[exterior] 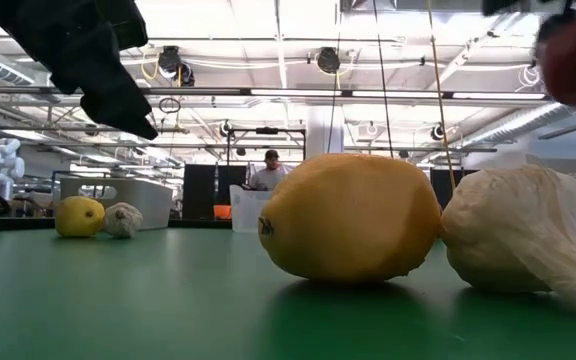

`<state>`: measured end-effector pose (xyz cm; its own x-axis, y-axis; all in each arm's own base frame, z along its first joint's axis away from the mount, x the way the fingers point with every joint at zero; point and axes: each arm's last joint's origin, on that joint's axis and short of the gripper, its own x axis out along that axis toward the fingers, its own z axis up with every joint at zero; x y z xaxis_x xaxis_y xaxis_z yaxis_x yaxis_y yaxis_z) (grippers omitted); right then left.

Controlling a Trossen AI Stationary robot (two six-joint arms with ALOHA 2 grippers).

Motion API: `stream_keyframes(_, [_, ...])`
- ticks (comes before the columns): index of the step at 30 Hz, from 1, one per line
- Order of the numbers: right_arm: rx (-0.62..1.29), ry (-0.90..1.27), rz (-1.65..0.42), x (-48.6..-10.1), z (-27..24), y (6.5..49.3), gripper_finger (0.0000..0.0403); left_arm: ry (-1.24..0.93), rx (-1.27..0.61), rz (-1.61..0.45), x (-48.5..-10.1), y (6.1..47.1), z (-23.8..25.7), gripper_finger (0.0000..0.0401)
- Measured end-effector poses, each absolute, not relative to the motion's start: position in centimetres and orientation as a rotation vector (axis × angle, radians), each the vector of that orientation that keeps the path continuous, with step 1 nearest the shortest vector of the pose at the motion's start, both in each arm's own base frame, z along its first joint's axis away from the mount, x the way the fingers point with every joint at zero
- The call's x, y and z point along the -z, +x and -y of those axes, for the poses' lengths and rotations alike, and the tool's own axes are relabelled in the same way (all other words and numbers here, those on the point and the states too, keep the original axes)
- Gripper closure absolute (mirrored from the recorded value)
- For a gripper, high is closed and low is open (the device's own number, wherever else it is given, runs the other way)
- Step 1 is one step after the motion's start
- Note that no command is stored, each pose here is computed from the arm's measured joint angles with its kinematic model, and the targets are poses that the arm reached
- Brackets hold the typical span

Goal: Sort produce into baskets
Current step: Put the red tomato into the white bin

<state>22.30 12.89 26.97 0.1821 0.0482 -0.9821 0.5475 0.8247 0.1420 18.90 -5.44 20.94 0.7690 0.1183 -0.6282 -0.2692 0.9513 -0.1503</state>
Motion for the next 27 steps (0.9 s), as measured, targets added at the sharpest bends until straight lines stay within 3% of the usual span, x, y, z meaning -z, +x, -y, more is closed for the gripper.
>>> stream_keyframes(9, [0.328,0.665,-1.293,-23.9,-13.5,21.4,0.0088,-0.236,-0.237,-0.637,-21.1,19.0,5.4,0.0052])
stream_keyframes(27, [0.356,0.641,-1.383,-23.5,-12.1,21.4,0.0086,-0.246,-0.309,-0.624,-21.1,19.2,4.3,0.0052])
